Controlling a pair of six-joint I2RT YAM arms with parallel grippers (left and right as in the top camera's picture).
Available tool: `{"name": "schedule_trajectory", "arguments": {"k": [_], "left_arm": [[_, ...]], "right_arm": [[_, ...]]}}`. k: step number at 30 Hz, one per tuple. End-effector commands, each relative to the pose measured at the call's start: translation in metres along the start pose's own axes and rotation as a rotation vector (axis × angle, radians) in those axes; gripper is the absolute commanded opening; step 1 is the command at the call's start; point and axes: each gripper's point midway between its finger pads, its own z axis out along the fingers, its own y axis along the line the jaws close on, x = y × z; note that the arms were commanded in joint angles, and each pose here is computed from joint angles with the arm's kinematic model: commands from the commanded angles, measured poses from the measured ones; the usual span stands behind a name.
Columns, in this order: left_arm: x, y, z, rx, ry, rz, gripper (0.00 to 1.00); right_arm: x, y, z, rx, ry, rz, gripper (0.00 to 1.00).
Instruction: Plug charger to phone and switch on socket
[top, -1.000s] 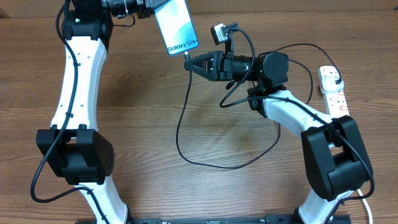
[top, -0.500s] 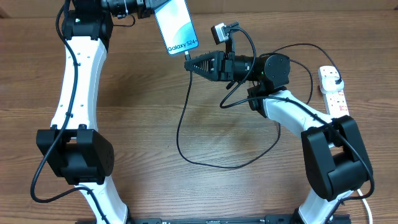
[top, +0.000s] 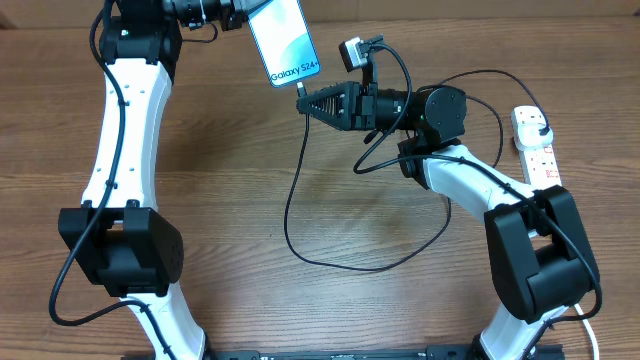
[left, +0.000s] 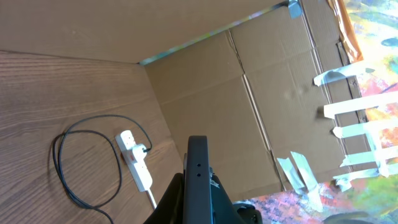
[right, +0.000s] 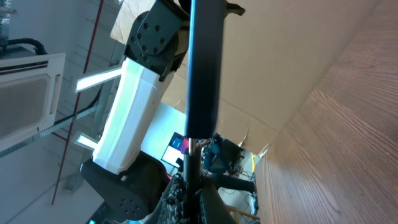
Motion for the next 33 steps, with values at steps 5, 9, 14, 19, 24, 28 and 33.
{"name": "schedule_trajectory", "arguments": {"k": [5, 9, 14, 19, 24, 28, 33], "left_arm": [[0.004, -0.013, 0.002, 0.018, 0.015, 0.020, 0.04], [0.006, -0.015, 0.003, 0.023, 0.023, 0.020, 0.04], [0.010, -0.017, 0.010, 0.029, 0.036, 0.021, 0.04], [0.013, -0.019, 0.012, 0.036, 0.047, 0.051, 0.04], [0.013, -0.019, 0.012, 0.037, 0.048, 0.051, 0.04], [0.006, -0.015, 0.006, 0.020, 0.020, 0.050, 0.04], [0.000, -0.011, 0.001, 0.006, -0.004, 0.049, 0.04]], "right_arm": [[-0.002, 0.003, 0.000, -0.004, -0.001, -0.008, 0.04], [-0.002, 0.003, 0.000, -0.004, -0.001, -0.004, 0.04], [-0.002, 0.003, 0.000, -0.004, -0.005, -0.004, 0.04], [-0.002, 0.003, 0.000, -0.004, -0.005, -0.004, 0.04], [-0.002, 0.003, 0.000, -0.004, -0.005, -0.005, 0.04], [-0.002, 0.003, 0.000, -0.004, -0.004, -0.004, 0.04], [-0.001, 0.003, 0.000, -0.004, 0.000, -0.004, 0.04]]}}
